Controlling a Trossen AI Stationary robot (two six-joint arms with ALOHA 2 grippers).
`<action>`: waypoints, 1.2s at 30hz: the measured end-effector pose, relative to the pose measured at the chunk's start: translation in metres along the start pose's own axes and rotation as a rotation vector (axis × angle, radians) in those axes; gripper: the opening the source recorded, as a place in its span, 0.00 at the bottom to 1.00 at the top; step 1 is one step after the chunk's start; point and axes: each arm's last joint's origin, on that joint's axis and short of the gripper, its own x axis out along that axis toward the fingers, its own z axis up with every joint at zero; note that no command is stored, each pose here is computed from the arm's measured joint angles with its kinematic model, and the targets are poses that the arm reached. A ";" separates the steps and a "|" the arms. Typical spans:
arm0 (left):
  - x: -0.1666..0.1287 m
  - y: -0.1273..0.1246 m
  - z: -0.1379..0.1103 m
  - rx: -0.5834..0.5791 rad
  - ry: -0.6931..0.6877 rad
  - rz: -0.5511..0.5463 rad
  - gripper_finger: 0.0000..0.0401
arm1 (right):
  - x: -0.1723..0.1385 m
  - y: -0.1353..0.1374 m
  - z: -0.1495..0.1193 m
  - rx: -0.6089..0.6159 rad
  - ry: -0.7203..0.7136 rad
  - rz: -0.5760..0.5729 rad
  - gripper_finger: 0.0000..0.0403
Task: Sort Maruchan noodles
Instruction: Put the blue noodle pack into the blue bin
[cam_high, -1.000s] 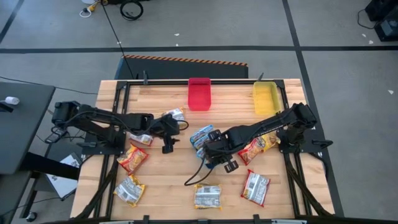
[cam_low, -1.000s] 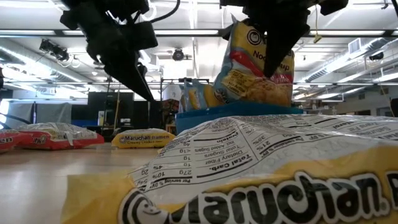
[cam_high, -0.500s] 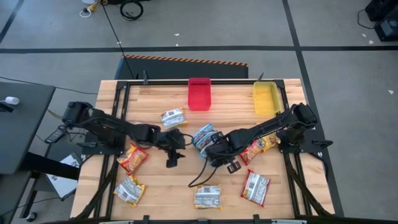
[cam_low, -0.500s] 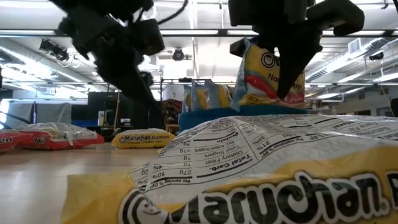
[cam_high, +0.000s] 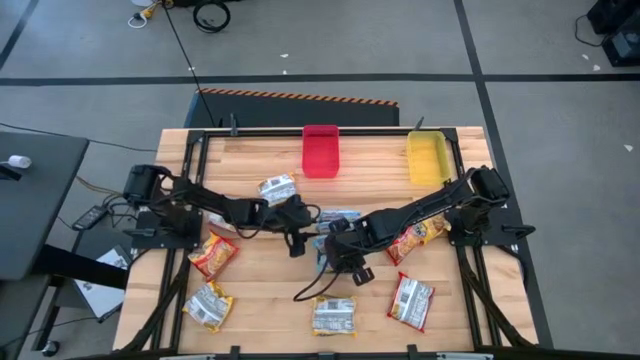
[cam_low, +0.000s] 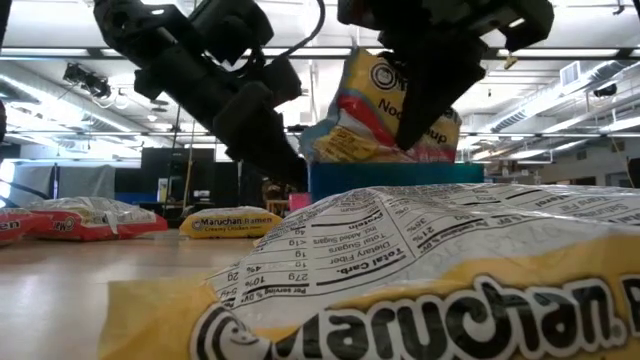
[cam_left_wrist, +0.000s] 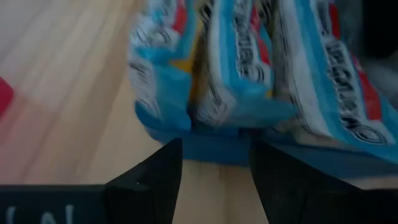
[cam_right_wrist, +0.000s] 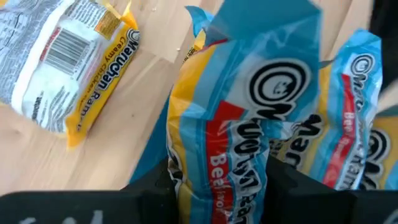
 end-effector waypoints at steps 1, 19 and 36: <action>0.000 0.001 0.001 0.009 -0.012 0.001 0.47 | 0.001 -0.001 -0.001 0.005 0.001 -0.002 0.32; -0.001 -0.004 -0.002 -0.023 0.017 -0.025 0.47 | -0.027 -0.009 -0.014 0.200 0.288 -0.065 0.32; -0.002 -0.008 0.002 -0.021 -0.022 -0.039 0.47 | 0.013 -0.003 -0.032 0.192 0.189 0.071 0.33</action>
